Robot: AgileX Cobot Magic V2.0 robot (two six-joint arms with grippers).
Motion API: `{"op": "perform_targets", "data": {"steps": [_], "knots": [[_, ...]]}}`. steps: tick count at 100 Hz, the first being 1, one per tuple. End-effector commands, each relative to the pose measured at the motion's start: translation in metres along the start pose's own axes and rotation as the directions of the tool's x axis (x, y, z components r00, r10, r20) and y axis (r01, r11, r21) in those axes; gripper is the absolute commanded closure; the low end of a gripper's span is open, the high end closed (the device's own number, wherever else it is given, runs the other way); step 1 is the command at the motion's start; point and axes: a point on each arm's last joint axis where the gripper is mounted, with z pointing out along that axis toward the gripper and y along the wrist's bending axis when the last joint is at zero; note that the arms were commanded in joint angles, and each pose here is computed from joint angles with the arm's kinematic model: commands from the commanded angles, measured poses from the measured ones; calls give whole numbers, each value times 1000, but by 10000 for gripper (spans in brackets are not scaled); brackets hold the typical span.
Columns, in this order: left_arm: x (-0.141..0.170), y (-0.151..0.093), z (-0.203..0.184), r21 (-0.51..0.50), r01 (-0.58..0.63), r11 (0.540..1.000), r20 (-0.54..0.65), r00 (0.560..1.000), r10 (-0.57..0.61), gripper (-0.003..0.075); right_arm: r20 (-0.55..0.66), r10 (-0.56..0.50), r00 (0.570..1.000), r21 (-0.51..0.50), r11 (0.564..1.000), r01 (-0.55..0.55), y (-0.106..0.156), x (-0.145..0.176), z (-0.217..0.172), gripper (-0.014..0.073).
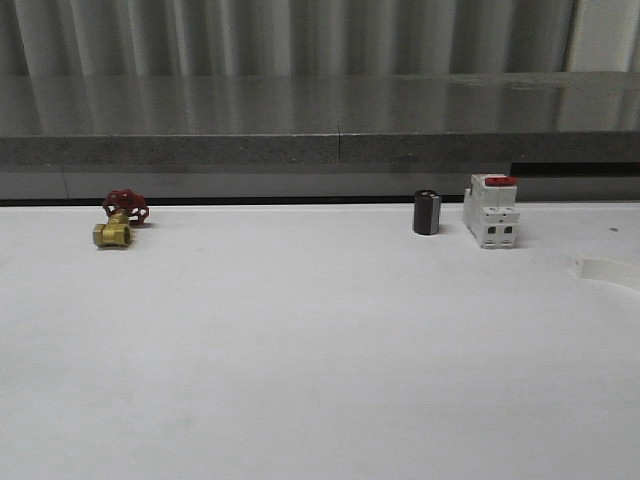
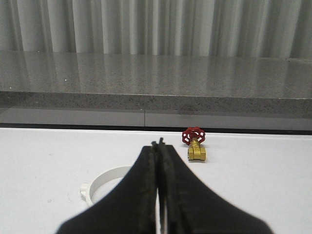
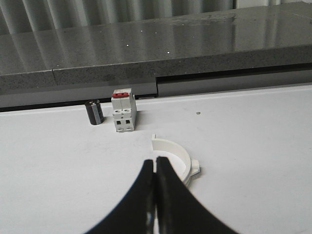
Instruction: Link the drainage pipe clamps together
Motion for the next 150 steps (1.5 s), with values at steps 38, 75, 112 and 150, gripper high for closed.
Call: {"op": "perform_targets", "data": {"steps": [38,75,112,150], "knots": [[-106,-4,16,-57,12,998,-200,979,-23,740,113,-12,993,-15,1000,14,2,-13,-3,713],[-141,-5,85,-126,-23,992,-601,797,-58,740,113,-12,993,-15,1000,14,2,-13,-3,713],[-111,-2,126,-109,-91,990,-737,676,-19,491,113,-12,993,-15,1000,14,2,-13,-3,713],[-103,-1,142,-106,-101,989,-757,653,-14,132,113,-12,993,-15,1000,14,2,-13,-3,713]]}}
